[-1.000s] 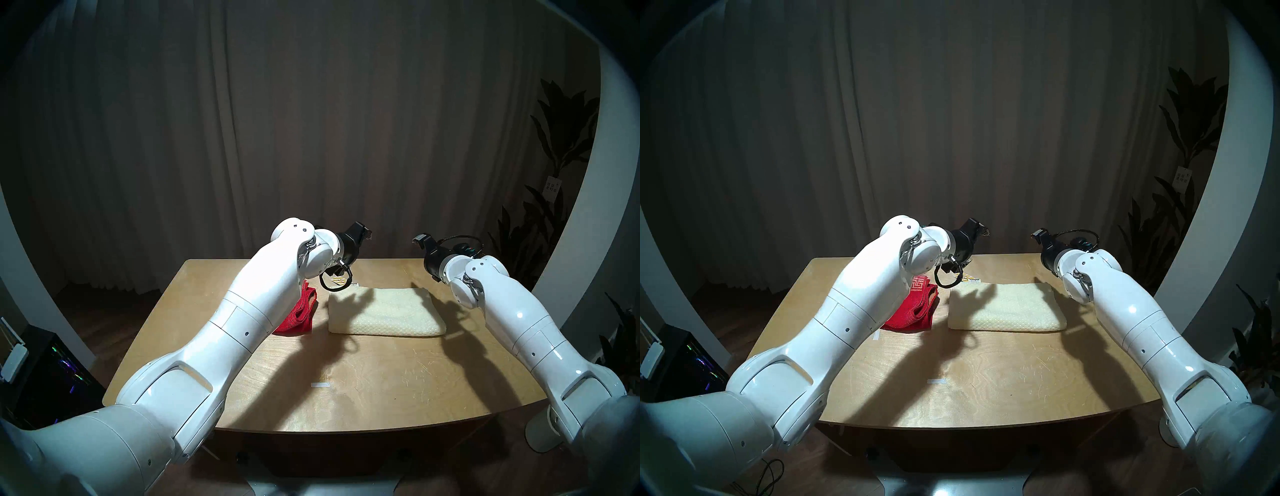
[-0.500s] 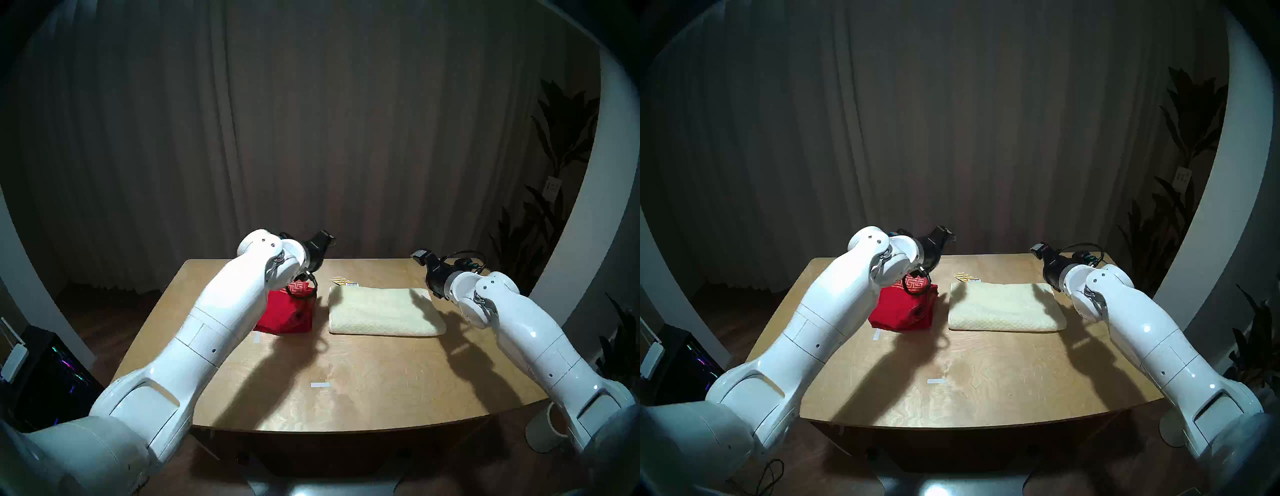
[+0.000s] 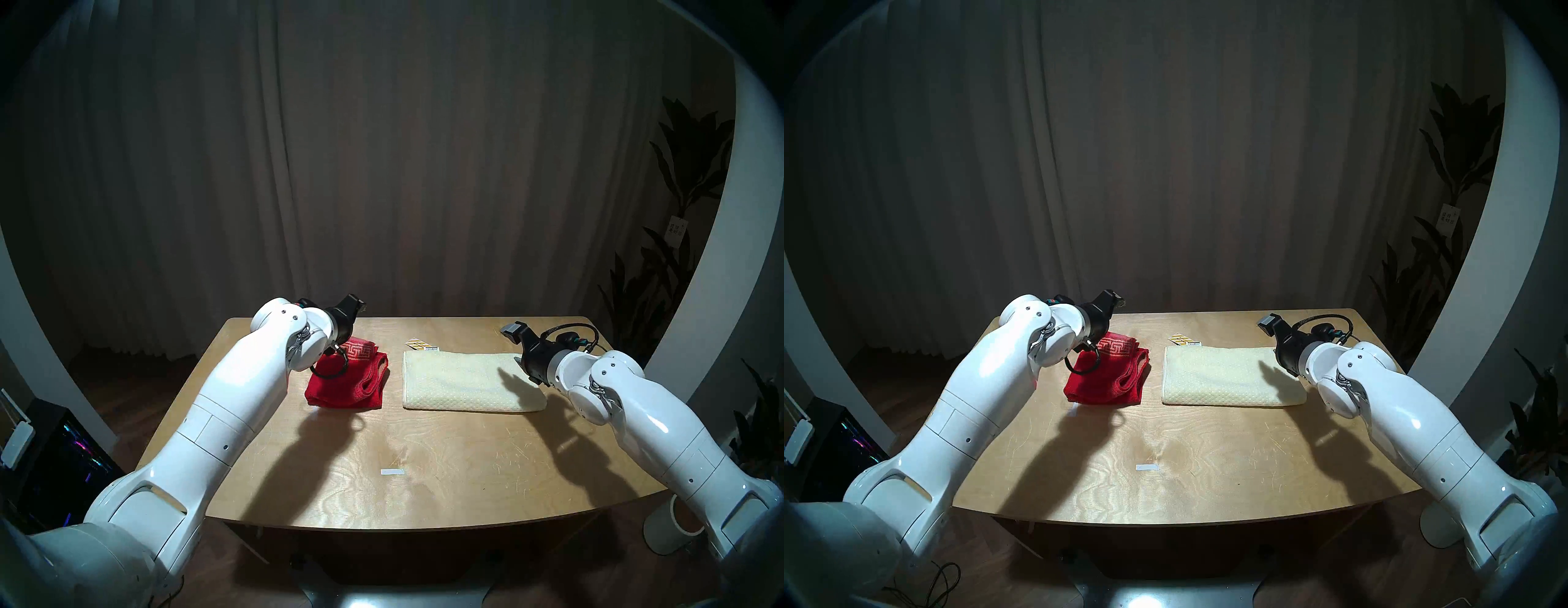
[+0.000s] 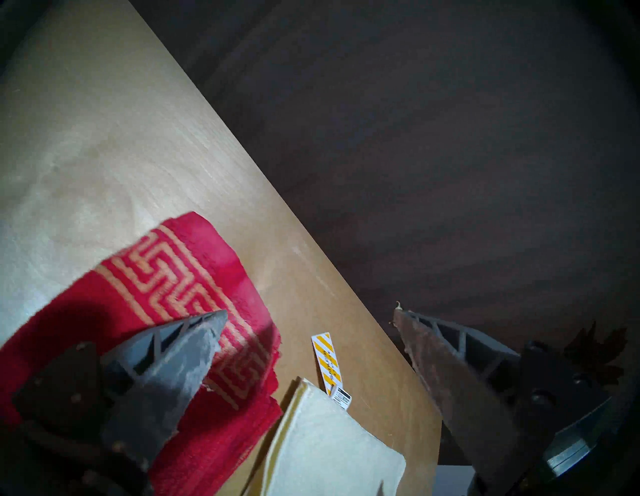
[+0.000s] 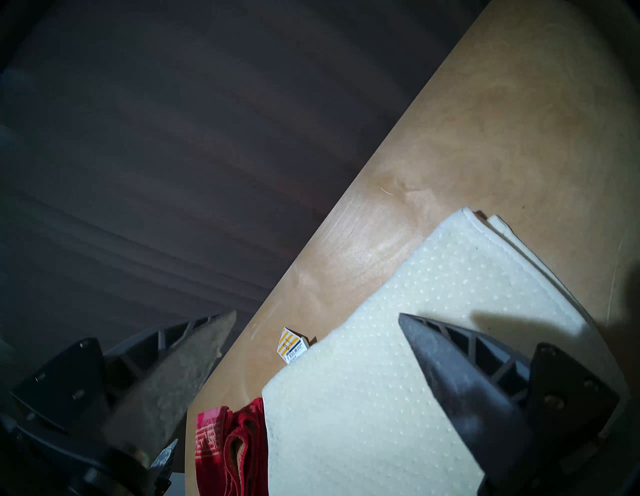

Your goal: Fold each towel twice and stack them on table

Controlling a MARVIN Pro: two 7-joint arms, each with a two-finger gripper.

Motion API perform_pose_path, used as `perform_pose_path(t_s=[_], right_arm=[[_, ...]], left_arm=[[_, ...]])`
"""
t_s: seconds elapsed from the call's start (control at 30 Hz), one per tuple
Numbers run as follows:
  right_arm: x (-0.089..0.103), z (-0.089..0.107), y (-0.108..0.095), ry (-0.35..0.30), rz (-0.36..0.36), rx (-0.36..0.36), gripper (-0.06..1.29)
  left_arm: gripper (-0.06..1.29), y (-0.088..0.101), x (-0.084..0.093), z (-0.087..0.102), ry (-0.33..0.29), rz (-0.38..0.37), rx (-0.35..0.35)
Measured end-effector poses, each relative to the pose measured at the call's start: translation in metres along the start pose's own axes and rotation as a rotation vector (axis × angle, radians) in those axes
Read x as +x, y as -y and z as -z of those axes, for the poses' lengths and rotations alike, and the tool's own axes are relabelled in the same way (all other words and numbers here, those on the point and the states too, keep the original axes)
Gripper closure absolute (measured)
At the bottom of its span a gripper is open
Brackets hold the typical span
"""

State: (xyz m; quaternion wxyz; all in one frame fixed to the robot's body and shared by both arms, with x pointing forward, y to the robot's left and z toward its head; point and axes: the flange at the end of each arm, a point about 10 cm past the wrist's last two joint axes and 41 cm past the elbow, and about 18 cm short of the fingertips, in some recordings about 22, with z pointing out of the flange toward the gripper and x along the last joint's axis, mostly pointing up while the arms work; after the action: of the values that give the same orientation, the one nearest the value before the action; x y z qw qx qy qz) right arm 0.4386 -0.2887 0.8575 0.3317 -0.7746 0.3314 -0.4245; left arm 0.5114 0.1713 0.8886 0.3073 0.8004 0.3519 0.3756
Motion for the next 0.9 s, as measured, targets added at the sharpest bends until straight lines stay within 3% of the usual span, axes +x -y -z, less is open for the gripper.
perform_pose_path(t_s=[0.43, 0.9], right_arm=[[-0.011, 0.021, -0.021, 0.018, -0.029, -0.029, 0.00], [-0.018, 0.044, -0.026, 0.030, -0.037, -0.025, 0.00]], left_arm=[[0.03, 0.033, 0.019, 0.011, -0.067, 0.033, 0.037], [0.03, 0.052, 0.023, 0.022, -0.101, 0.054, 0.045]])
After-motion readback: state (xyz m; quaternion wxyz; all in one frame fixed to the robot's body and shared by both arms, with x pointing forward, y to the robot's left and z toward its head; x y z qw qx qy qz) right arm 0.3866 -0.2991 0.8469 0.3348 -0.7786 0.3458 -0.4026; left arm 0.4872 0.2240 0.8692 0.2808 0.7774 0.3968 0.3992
